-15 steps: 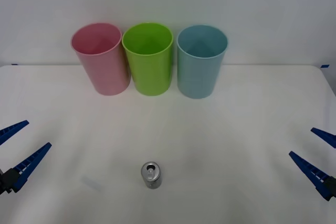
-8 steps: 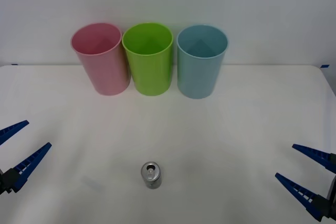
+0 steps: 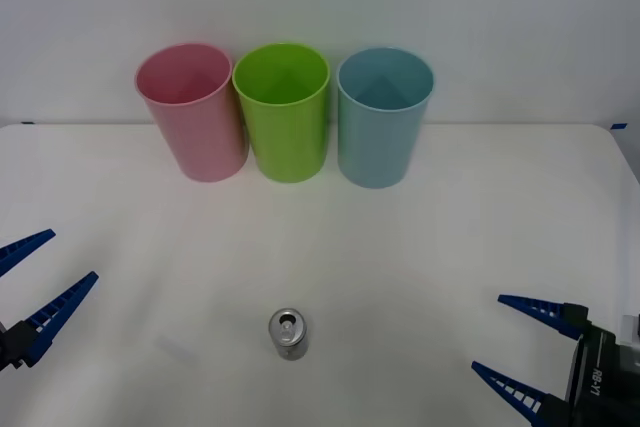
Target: Grasp the object on the table and drop it into the matching bin: aluminum can to the light blue bin, PET bottle to the pink bin.
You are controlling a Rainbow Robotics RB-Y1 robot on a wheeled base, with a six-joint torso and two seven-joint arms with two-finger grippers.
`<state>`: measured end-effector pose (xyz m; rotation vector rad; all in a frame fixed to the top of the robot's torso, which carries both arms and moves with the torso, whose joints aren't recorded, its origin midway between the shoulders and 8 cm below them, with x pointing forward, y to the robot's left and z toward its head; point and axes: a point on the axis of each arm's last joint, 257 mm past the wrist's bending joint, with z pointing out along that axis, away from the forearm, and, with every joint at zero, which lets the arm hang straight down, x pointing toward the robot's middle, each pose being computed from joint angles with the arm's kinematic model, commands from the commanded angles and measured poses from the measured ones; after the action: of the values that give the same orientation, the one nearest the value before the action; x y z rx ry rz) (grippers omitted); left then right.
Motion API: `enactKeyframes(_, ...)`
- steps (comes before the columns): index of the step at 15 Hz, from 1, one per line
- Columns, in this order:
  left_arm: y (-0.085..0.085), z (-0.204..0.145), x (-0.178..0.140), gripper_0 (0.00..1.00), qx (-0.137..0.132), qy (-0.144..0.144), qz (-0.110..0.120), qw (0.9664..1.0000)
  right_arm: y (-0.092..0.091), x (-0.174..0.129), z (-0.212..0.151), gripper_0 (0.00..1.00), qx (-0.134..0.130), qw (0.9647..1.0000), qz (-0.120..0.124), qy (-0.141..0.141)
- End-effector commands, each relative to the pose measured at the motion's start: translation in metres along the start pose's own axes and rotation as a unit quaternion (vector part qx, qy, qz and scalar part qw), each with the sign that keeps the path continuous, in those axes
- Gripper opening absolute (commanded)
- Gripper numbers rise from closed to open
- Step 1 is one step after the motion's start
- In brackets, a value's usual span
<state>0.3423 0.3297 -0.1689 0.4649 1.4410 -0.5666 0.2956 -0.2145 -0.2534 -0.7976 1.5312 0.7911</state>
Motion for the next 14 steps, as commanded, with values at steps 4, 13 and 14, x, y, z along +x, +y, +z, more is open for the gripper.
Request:
enactKeyframes(4,0.000,0.000,0.000,1.00,0.000,0.000,0.000,1.0000,0.031,0.007,0.054,1.00,-0.047,0.9988,-0.012,-0.010)
enactKeyframes(13,0.000,0.000,0.000,1.00,0.000,0.000,0.000,1.0000,0.061,0.019,0.137,1.00,-0.061,0.9964,-0.058,-0.006)
enactKeyframes(14,0.000,0.000,0.000,1.00,0.000,0.000,0.000,1.0000,0.065,0.020,0.148,1.00,-0.062,0.9963,-0.060,-0.004)
